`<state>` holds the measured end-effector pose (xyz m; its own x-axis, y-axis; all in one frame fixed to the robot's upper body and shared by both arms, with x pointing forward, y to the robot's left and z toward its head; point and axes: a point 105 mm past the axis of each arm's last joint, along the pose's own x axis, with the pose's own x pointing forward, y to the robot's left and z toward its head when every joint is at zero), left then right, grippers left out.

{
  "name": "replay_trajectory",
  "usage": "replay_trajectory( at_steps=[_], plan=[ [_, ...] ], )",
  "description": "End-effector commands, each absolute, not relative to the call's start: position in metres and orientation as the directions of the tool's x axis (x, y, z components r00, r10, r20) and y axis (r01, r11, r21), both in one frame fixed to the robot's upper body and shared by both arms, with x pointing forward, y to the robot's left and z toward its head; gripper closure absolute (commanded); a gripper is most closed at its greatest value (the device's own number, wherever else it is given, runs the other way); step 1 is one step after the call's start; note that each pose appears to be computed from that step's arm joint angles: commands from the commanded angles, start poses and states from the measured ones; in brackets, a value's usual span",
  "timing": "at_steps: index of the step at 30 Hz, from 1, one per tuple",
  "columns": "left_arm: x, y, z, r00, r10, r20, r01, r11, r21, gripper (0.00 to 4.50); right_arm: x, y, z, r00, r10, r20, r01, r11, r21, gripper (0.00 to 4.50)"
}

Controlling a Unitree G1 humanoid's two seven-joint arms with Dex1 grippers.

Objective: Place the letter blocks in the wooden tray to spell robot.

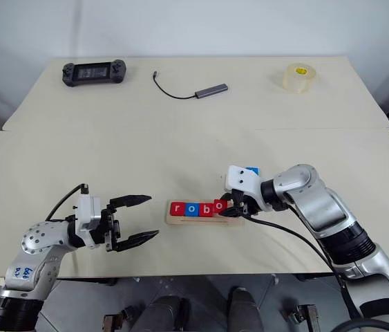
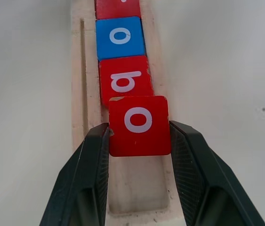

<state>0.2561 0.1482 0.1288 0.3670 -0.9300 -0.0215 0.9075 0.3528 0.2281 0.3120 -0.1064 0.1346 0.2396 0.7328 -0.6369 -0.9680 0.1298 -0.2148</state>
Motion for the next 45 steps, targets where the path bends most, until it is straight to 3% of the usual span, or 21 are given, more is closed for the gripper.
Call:
replay_trajectory(
  at_steps=[1, 8, 17, 22, 26, 36, 45],
  plan=[
    [0.252, 0.147, 0.138, 0.368, -0.93, 0.0, 0.897, 0.355, 0.262, 0.0, 0.314, -0.104, 0.138, 0.254, 0.724, -0.641, -0.962, 0.119, -0.246, 3.04],
    [0.252, 0.146, 0.137, 0.374, -0.927, 0.004, 0.895, 0.362, 0.261, 0.0, 0.311, -0.099, 0.139, 0.241, 0.736, -0.633, -0.966, 0.116, -0.233, 3.04],
    [0.254, 0.146, 0.138, 0.38, -0.925, 0.008, 0.892, 0.368, 0.263, 0.0, 0.306, -0.095, 0.143, 0.222, 0.755, -0.617, -0.971, 0.112, -0.211, 0.06],
    [0.254, 0.147, 0.138, 0.383, -0.924, 0.007, 0.89, 0.371, 0.264, 0.0, 0.308, -0.11, 0.16, 0.263, 0.775, -0.575, -0.96, 0.154, -0.232, 0.06],
    [0.255, 0.146, 0.137, 0.383, -0.924, 0.006, 0.891, 0.371, 0.263, 0.0, 0.318, -0.119, 0.159, 0.329, 0.77, -0.547, -0.941, 0.22, -0.256, 0.97],
    [0.257, 0.148, 0.139, 0.389, -0.921, 0.002, 0.887, 0.375, 0.268, 0.0, 0.325, -0.118, 0.14, 0.335, 0.748, -0.573, -0.938, 0.206, -0.279, 4.49],
    [0.257, 0.148, 0.139, 0.398, -0.917, 0.005, 0.883, 0.385, 0.268, 0.0, 0.319, -0.104, 0.139, 0.291, 0.768, -0.571, -0.952, 0.175, -0.251, 4.49]
  ],
)
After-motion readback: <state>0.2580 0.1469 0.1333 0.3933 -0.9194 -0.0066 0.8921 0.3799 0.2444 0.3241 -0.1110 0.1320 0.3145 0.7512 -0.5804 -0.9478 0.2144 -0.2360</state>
